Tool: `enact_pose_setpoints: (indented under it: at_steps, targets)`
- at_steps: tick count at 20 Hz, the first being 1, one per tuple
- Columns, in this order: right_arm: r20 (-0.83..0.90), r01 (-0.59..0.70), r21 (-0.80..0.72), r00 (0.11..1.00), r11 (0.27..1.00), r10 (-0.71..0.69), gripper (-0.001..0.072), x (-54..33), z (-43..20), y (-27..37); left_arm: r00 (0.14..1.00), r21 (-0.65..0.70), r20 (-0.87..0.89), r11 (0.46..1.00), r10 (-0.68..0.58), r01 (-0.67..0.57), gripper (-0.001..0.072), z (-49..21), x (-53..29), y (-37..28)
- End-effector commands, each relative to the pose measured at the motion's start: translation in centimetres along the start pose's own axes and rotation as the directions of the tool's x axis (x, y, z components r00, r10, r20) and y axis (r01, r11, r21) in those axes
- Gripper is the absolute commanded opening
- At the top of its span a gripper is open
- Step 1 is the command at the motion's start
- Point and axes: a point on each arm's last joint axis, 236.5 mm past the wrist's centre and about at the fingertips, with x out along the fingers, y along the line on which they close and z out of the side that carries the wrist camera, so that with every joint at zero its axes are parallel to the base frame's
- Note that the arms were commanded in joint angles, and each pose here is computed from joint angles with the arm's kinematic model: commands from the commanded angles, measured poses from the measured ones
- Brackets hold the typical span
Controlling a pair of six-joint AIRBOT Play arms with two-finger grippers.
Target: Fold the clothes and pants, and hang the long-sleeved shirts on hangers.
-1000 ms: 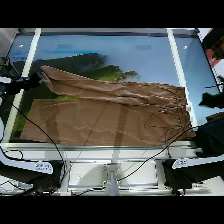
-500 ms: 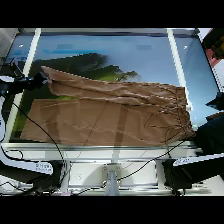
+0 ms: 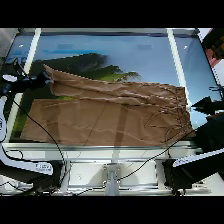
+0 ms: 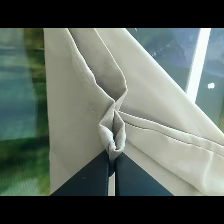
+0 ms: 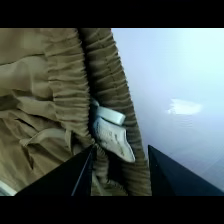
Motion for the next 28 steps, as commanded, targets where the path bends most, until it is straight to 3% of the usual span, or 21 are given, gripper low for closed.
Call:
enact_pose_setpoints:
  at_steps: [1,6,12,18,19,20,21,22,28]
  targets:
    - [-0.005,0.032,-0.057,0.999,0.998,-0.032,0.0404,1.6,0.4,-0.2,1.000,0.004,-0.002,1.000,-0.001,0.001,0.0015,-0.1,0.1,-0.2]
    - [-0.003,0.032,-0.108,0.999,0.994,-0.032,0.0523,2.0,0.5,-0.1,1.000,0.004,-0.003,1.000,-0.002,0.002,0.0015,-0.1,0.1,-0.2]
    - [-0.035,-0.001,-0.117,0.999,0.993,-0.003,0.0529,2.5,0.1,1.1,1.000,0.003,-0.005,1.000,-0.003,0.003,0.0015,-0.2,0.1,-0.2]
    - [-0.134,-0.012,-0.219,0.991,0.976,-0.018,0.0527,6.2,-1.2,3.1,1.000,0.003,-0.006,1.000,-0.003,0.003,0.0015,-0.2,0.1,-0.3]
    - [-0.134,-0.001,-0.245,0.990,0.970,-0.033,0.0442,6.6,-1.1,3.1,1.000,0.003,-0.006,1.000,-0.003,0.003,0.0015,-0.2,0.1,-0.2]
    - [-0.129,0.005,-0.264,0.991,0.965,-0.040,0.0289,6.8,-0.8,3.2,1.000,0.003,-0.006,1.000,-0.003,0.003,0.0015,-0.2,0.1,-0.2]
    - [-0.120,0.008,-0.266,0.992,0.964,-0.041,0.0072,6.9,-0.6,3.3,1.000,0.004,-0.007,1.000,-0.004,0.004,0.0015,-0.2,0.1,-0.3]
    - [-0.111,0.000,-0.264,0.993,0.965,-0.030,0.0033,6.9,-0.4,3.6,1.000,0.003,-0.009,1.000,-0.005,0.005,0.0015,-0.2,0.1,-0.3]
    - [0.081,-0.021,-0.208,0.996,0.978,0.039,0.0032,6.9,4.2,5.2,1.000,-0.024,0.001,1.000,0.003,-0.003,0.0014,0.5,-1.8,1.2]
